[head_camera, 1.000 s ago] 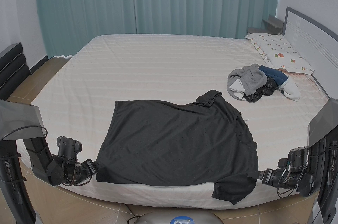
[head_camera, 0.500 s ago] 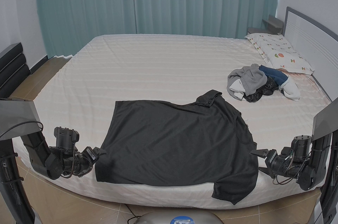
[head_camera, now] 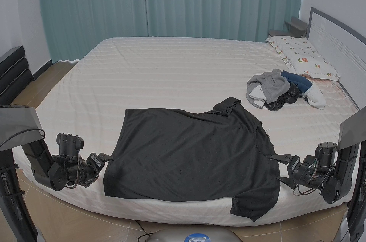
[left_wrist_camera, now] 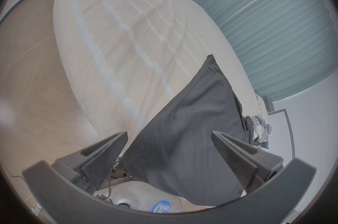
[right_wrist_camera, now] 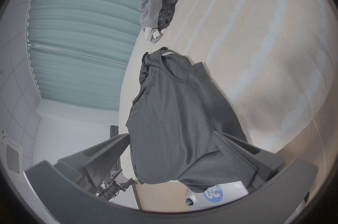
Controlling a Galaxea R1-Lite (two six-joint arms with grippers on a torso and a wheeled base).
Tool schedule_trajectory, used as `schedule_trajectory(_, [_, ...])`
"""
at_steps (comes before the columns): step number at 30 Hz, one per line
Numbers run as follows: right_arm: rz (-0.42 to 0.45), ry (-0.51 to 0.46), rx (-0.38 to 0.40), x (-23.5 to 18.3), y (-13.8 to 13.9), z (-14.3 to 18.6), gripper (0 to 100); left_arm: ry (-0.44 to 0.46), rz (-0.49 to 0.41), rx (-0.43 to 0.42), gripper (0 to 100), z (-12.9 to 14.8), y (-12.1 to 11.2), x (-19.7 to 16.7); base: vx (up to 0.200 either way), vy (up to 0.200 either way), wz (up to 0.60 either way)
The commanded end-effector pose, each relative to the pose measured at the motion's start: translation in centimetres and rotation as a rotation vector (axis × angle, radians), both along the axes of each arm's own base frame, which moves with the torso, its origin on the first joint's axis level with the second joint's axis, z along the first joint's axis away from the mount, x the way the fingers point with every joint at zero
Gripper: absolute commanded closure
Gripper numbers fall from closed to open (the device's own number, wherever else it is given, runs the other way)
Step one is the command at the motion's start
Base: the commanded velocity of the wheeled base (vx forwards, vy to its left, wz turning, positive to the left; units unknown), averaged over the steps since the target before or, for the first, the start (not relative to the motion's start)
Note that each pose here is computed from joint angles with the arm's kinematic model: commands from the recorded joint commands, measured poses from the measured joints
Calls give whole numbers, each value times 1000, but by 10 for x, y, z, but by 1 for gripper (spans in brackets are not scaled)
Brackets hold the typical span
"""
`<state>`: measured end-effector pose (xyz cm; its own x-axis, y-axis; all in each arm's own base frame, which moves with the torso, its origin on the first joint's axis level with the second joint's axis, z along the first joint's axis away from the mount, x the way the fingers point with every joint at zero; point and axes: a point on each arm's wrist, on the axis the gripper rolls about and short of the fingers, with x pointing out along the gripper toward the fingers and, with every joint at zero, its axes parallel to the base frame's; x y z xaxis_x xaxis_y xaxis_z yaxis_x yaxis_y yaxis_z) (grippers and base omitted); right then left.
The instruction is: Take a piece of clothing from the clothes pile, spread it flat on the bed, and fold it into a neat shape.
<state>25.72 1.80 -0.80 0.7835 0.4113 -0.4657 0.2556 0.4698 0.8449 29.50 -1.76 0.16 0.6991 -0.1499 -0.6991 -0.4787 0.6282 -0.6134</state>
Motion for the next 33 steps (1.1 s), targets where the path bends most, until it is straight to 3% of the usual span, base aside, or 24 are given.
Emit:
schedule_trajectory(1, [2,-11,0,0,1,1,0,3,3,1,0,-1,0,1,0,200,0])
schedule_trajectory(5, [2,-13,0,0,1,1,0,-5,-1,2,0,-1,0,2,0,200,0])
schedule_trajectory(14, [9,-12,-7,0,5,1,0,-4,3,-2,0,-2,0,2,0,0,0])
schedule_trajectory(20, [15,-27,-28,0,15,3,0,-6,-3,-12,0,-1,0,2,200,0,0])
schedule_trajectory(26, [-15,-106,-101,14,48,6,0,-22,45,-68,0,3,-2,8,200,0,0])
schedule_trajectory(33, [3,-166,-143,44,78,-12,0,-25,66,-95,0,5,-2,9,0,0,0])
